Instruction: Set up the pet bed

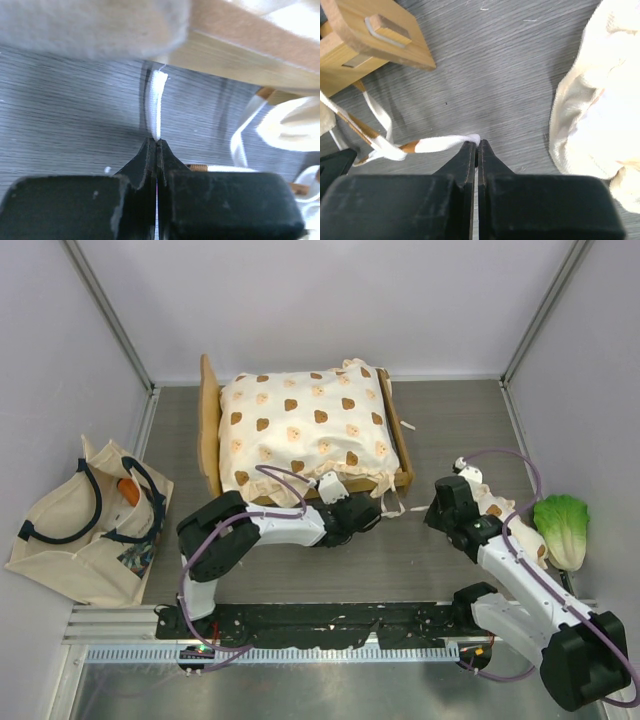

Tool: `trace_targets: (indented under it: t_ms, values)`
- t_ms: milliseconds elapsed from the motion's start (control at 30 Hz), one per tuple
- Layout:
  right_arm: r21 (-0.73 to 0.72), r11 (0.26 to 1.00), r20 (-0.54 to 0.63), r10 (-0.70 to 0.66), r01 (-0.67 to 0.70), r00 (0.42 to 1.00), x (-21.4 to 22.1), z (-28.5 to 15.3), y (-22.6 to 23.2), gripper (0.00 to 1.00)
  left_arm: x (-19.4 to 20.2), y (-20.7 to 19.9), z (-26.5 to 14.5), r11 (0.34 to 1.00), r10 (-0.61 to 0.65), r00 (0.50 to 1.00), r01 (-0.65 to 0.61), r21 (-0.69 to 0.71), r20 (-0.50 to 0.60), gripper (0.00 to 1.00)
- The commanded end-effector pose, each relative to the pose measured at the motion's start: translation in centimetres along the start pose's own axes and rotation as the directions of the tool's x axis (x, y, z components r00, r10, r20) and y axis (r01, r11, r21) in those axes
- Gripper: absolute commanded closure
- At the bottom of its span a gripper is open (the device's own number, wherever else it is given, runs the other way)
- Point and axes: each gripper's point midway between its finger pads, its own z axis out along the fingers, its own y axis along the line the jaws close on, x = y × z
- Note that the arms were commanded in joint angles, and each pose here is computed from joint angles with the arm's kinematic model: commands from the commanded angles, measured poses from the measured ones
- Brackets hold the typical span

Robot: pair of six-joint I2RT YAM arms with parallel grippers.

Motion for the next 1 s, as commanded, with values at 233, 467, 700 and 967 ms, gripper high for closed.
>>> trace_targets:
  t_ms: [233,467,700,967]
  values:
    - [-0.028,0.999,0.105,0.034,-0.031,0.994,-4.5,0.7,1.4,0.99,-2.1,1.0,-1.7,0.99,0.142,0.99,-0.142,0.001,0.016,1.0]
    - [-0.035,0.994,0.112,0.107,-0.104,0.988,-6.7,2.6,0.8,0.99,-3.7,1.6,-3.1,0.962,0.27,0.961,-0.271,0.022,0.055,1.0]
    - [-0.086,0.977,0.197,0.207,-0.193,0.958,-13.2,2.9,0.6,0.99,-4.2,0.8,-2.6,0.924,0.382,0.922,-0.382,-0.022,0.057,1.0]
    - [-0.1,0.968,0.242,0.249,-0.232,0.938,-16.7,2.5,0.0,0.99,-6.1,2.3,-3.0,0.862,0.503,0.86,-0.491,-0.127,0.086,1.0]
